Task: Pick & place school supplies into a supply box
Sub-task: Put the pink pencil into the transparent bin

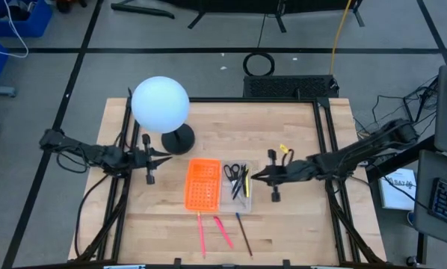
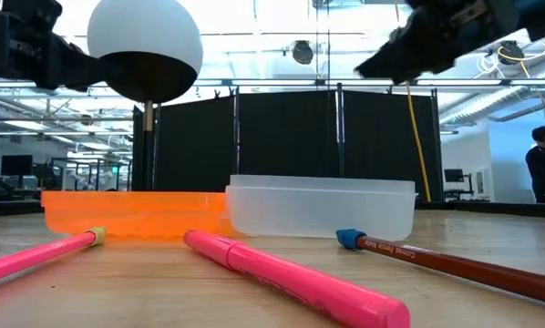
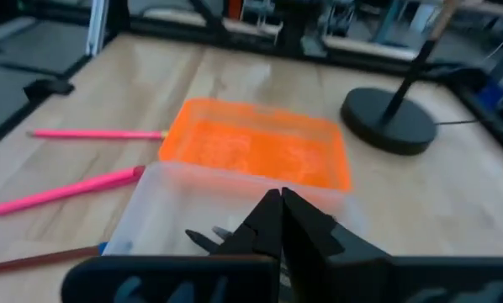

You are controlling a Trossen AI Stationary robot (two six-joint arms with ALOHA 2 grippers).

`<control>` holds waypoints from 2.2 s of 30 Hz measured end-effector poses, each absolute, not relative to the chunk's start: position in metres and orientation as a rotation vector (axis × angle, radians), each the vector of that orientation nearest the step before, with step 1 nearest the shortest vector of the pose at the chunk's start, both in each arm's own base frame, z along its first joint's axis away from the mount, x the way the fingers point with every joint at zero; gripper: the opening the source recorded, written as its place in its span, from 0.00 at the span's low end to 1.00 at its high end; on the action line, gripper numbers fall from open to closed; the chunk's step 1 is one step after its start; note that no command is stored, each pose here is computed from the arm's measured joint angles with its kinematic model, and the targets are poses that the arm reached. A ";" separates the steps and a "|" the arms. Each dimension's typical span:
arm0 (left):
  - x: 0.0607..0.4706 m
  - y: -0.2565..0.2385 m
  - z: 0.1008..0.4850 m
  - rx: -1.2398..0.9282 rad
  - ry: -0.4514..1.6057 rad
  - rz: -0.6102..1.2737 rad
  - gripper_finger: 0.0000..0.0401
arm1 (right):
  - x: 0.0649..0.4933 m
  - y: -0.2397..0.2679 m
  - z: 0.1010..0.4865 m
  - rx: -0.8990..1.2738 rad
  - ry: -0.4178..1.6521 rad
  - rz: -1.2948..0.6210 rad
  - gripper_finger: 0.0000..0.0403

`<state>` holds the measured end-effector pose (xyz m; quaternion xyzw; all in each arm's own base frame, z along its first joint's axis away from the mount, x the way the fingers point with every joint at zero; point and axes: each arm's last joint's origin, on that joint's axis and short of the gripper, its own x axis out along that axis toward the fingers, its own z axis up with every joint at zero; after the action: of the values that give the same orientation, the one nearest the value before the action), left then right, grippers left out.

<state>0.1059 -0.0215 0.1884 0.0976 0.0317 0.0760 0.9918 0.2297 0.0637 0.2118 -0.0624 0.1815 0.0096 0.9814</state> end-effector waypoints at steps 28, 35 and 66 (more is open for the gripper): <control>0.220 -0.123 0.311 -0.268 0.256 0.474 0.12 | 0.145 0.023 0.159 -0.199 0.235 0.020 0.00; 0.244 -0.164 0.334 -0.381 0.386 0.541 0.12 | 0.139 0.024 0.157 -0.252 0.266 0.079 0.00; 0.297 -0.245 0.214 -1.193 0.962 1.067 0.12 | 0.115 0.025 0.178 -0.197 0.050 0.550 0.00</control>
<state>0.2968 -0.2449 0.2143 -0.5136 0.4143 0.4591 0.5948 0.1147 0.0255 0.1785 -0.0972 0.0247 0.2709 0.9574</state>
